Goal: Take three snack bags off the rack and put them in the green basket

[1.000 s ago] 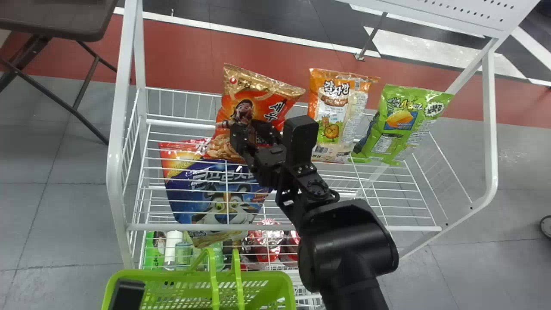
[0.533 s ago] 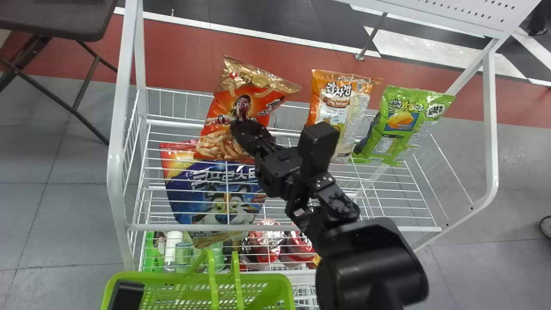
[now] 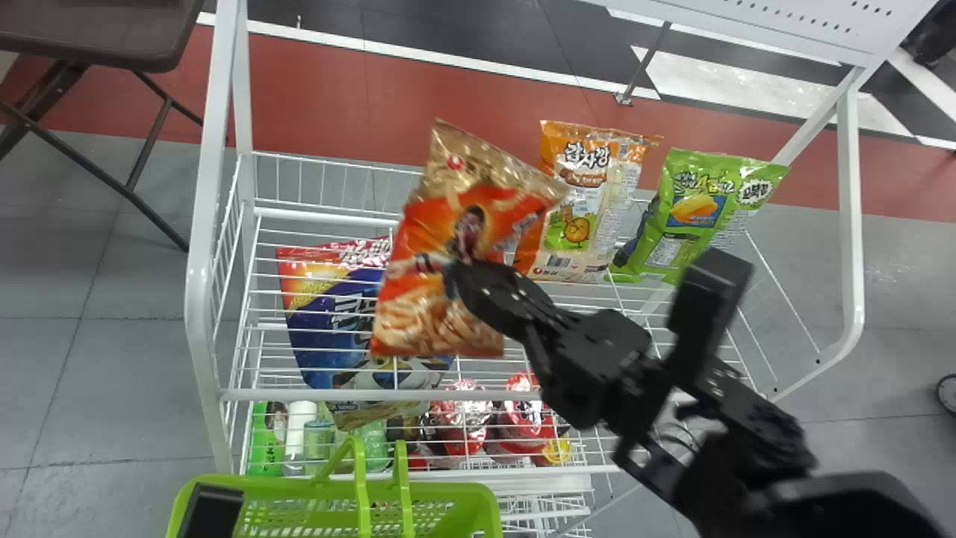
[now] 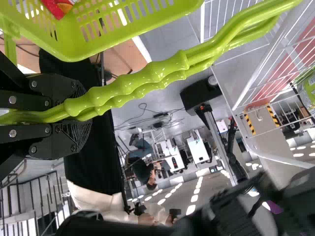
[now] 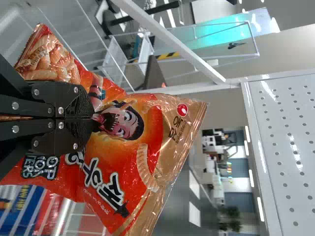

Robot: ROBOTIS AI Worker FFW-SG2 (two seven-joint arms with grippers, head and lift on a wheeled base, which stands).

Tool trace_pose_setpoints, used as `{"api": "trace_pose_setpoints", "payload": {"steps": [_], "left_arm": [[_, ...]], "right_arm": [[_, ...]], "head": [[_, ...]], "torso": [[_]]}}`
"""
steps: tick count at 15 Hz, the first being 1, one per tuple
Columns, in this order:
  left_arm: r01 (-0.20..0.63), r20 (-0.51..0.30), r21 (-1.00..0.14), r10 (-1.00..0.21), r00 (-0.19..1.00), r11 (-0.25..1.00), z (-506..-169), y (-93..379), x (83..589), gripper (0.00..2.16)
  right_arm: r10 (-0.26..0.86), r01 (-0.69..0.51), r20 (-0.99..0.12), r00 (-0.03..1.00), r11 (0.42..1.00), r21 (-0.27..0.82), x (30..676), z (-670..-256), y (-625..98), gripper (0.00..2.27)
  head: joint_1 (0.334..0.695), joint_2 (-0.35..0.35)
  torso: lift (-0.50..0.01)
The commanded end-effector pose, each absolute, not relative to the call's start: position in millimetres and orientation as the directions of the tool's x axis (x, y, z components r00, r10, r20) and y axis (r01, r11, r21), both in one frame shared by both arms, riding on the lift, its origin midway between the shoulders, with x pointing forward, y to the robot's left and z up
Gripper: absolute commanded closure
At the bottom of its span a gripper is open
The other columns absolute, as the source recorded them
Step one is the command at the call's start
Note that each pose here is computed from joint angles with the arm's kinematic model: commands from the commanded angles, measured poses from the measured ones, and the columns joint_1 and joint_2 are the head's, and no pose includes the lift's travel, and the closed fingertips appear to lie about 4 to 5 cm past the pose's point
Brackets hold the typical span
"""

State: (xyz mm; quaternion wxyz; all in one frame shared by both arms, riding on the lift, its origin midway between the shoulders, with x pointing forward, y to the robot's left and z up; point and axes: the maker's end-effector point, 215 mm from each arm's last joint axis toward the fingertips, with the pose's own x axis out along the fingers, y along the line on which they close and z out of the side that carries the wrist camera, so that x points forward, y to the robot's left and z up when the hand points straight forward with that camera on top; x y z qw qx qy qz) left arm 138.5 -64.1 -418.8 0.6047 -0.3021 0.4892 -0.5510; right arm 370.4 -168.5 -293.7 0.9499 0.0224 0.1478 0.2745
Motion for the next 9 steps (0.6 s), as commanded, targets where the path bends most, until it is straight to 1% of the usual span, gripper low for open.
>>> {"api": "trace_pose_setpoints", "payload": {"steps": [1,2,5,8,9], "left_arm": [[0.366,-0.256,-0.906,-0.963,-0.079,0.211,-418.6,-63.4,140.2,1.45],[0.368,-0.253,-0.906,-0.965,-0.076,0.209,-417.6,-64.4,141.3,1.45],[0.369,-0.258,-0.904,-0.964,-0.072,0.214,-418.7,-64.8,142.7,1.45],[0.378,-0.258,-0.9,-0.964,-0.069,0.214,-417.1,-64.8,147.2,1.45],[0.38,-0.258,-0.9,-0.964,-0.069,0.214,-416.6,-65.7,147.8,1.45]], "right_arm": [[0.507,-0.47,-0.391,0.768,0.861,0.194,336.9,-310.9,-196.0,2.2],[0.513,-0.443,-0.44,0.737,0.858,0.259,318.7,-320.8,-211.2,2.2],[0.494,-0.329,-0.574,0.653,0.868,0.372,276.4,-353.0,-242.1,2.2],[0.528,-0.243,-0.652,0.544,0.843,0.479,234.7,-378.6,-244.7,2.2],[0.528,-0.232,-0.67,0.522,0.844,0.484,227.6,-386.0,-244.7,2.2]], "head": [[0.695,-0.35],[0.695,-0.35],[0.695,-0.35],[0.695,-0.35],[0.695,-0.35]], "torso": [[-0.026],[-0.026],[-0.026],[-0.026],[-0.026]]}}
